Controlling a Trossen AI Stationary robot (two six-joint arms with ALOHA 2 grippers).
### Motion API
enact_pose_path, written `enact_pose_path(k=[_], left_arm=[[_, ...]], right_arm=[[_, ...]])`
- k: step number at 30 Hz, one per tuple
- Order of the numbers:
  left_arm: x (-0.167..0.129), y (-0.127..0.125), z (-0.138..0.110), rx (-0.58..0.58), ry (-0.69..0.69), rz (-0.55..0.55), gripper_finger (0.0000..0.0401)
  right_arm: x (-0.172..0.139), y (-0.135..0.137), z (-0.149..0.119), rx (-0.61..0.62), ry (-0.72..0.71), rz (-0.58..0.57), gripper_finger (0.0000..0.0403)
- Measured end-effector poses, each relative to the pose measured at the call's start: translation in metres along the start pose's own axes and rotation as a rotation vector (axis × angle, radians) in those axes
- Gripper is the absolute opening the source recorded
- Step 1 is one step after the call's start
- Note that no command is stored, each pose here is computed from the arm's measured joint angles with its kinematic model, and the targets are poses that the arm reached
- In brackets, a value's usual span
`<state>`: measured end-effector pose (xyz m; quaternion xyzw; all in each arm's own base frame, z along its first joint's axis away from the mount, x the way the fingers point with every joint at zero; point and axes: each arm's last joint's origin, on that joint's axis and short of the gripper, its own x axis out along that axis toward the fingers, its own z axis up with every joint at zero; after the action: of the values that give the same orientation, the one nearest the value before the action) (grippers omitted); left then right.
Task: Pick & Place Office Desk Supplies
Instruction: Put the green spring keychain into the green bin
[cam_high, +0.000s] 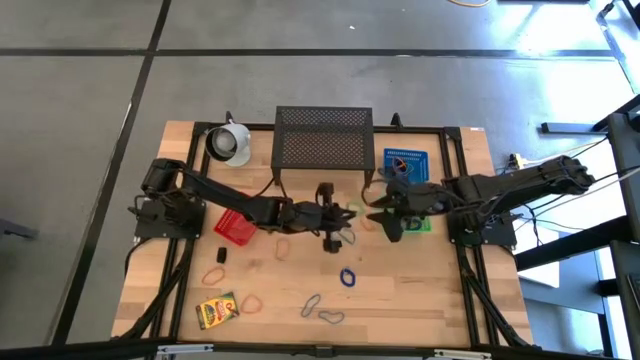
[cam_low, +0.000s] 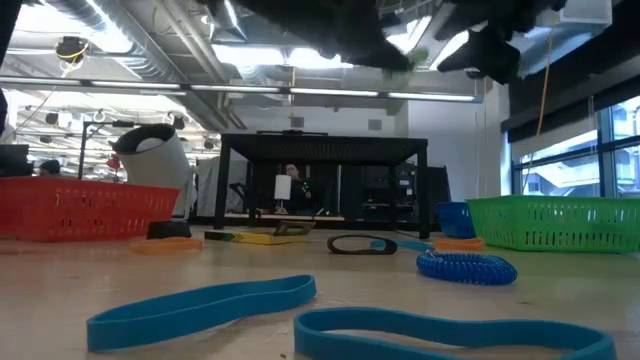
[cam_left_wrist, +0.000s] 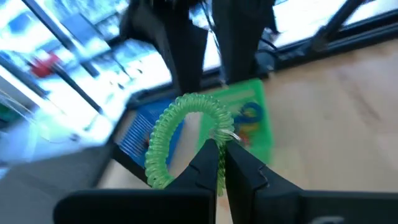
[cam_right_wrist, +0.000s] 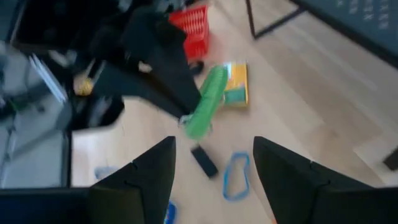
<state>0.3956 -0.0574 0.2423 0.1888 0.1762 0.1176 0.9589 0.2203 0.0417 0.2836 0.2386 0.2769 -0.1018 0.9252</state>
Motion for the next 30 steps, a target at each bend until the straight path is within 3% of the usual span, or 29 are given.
enact_pose_path(k=[4, 9, 15, 22, 30], left_arm=[[0.0, 0.004, 0.009, 0.087, 0.002, 0.062, 0.0007], [0.0, 0.007, 0.014, 0.096, -0.011, 0.077, 0.0007], [0.002, 0.01, 0.014, 0.097, -0.014, 0.086, 0.0007], [0.005, 0.018, 0.013, 0.108, -0.027, 0.093, 0.0008], [0.007, 0.022, 0.013, 0.096, -0.042, 0.069, 0.0008]], right_arm=[[0.001, -0.003, 0.007, 0.075, -0.058, -0.019, 0.024], [0.001, -0.004, 0.014, 0.103, -0.119, -0.004, 0.026], [0.001, -0.003, 0.016, 0.107, -0.148, -0.009, 0.0246], [0.002, -0.007, 0.019, 0.13, -0.158, -0.024, 0.0178], [0.002, -0.008, 0.02, 0.123, -0.161, -0.031, 0.0036]])
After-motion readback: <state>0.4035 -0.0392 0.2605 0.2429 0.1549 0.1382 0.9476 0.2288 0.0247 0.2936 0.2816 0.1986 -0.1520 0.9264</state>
